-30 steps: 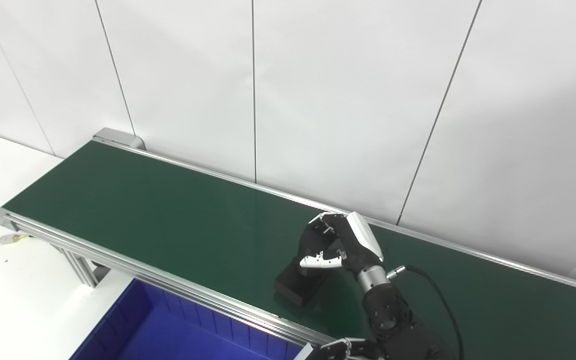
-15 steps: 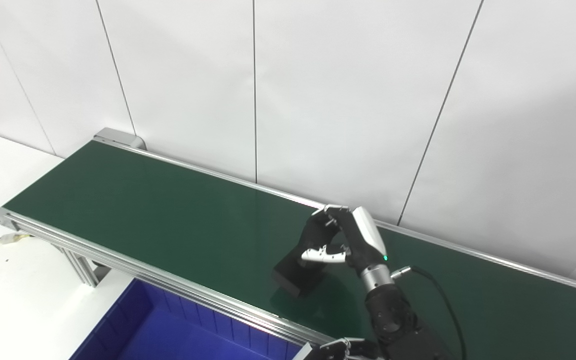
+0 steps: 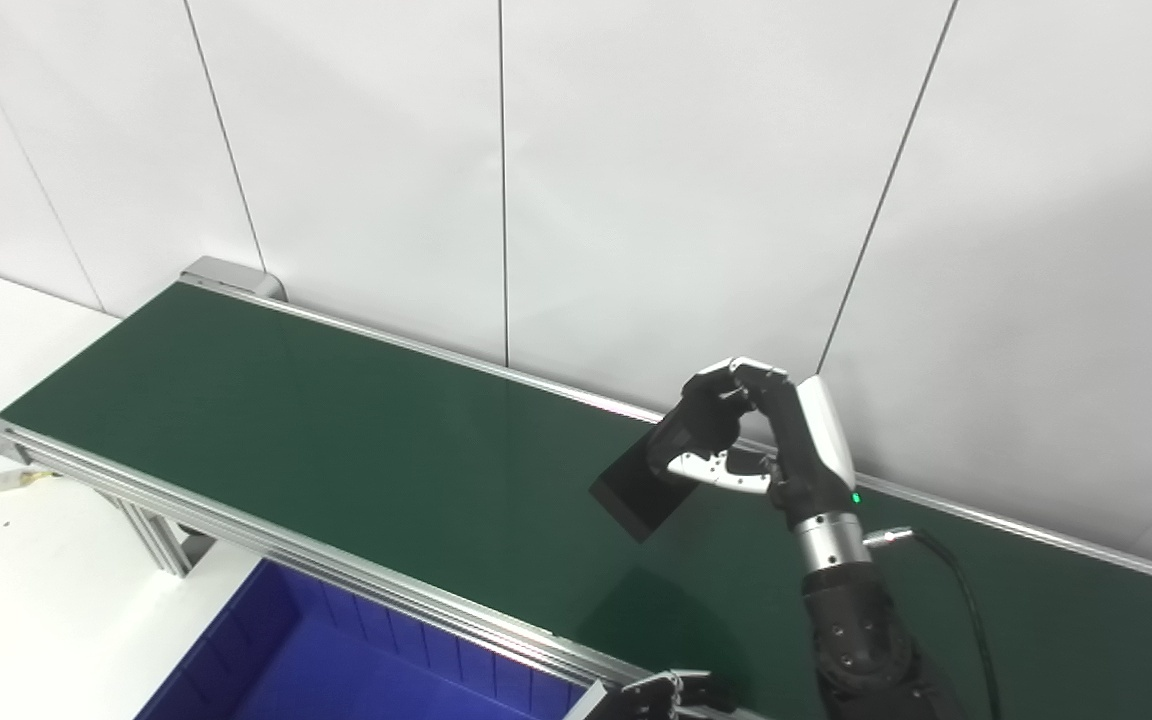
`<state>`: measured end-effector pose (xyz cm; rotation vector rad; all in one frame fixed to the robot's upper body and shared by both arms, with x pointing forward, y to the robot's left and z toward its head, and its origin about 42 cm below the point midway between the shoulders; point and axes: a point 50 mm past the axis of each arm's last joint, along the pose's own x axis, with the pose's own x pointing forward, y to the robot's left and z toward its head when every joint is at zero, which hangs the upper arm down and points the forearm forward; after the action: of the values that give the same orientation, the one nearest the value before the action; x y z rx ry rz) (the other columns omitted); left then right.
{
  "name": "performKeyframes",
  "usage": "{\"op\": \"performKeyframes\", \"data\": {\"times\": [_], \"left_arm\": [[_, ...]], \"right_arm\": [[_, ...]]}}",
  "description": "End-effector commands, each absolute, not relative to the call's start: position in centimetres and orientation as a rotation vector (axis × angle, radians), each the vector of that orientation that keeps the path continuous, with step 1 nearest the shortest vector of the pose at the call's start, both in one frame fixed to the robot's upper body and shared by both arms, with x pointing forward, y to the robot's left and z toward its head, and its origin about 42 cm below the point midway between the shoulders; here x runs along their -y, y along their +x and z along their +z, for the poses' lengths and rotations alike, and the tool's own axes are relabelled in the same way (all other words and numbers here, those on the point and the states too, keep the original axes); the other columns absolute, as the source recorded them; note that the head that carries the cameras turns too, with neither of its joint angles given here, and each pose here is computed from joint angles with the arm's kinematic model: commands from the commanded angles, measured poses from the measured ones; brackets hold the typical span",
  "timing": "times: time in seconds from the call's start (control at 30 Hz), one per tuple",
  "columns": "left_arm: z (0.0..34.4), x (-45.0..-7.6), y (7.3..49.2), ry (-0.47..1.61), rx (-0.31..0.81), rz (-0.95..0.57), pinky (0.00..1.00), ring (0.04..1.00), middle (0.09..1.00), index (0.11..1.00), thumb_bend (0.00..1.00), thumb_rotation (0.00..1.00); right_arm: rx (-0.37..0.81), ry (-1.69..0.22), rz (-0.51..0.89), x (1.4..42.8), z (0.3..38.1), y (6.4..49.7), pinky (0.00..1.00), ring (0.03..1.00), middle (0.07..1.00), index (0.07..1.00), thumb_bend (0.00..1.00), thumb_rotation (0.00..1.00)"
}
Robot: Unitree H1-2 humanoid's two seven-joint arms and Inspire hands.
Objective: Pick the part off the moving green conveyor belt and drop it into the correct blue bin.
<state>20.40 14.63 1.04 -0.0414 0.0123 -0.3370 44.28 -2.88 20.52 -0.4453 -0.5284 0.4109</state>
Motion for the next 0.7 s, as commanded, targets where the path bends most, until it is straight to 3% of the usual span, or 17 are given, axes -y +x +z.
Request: {"op": "performKeyframes", "data": {"times": [0.0, 0.67], "left_arm": [[2.0, -14.7, 20.7, -0.062, 0.055, -0.335, 0.71, 0.754, 0.791, 0.78, 0.91, 0.31], [2.3, -17.8, 20.3, -0.071, 0.068, -0.344, 0.76, 0.781, 0.802, 0.811, 0.85, 0.35]], "right_arm": [[0.606, -0.404, 0.38, 2.9, 23.6, 44.5, 0.45, 0.444, 0.52, 0.478, 0.52, 0.0], [0.707, -0.395, 0.224, 10.7, 28.1, 38.7, 0.41, 0.439, 0.515, 0.483, 0.52, 0.0]]}}
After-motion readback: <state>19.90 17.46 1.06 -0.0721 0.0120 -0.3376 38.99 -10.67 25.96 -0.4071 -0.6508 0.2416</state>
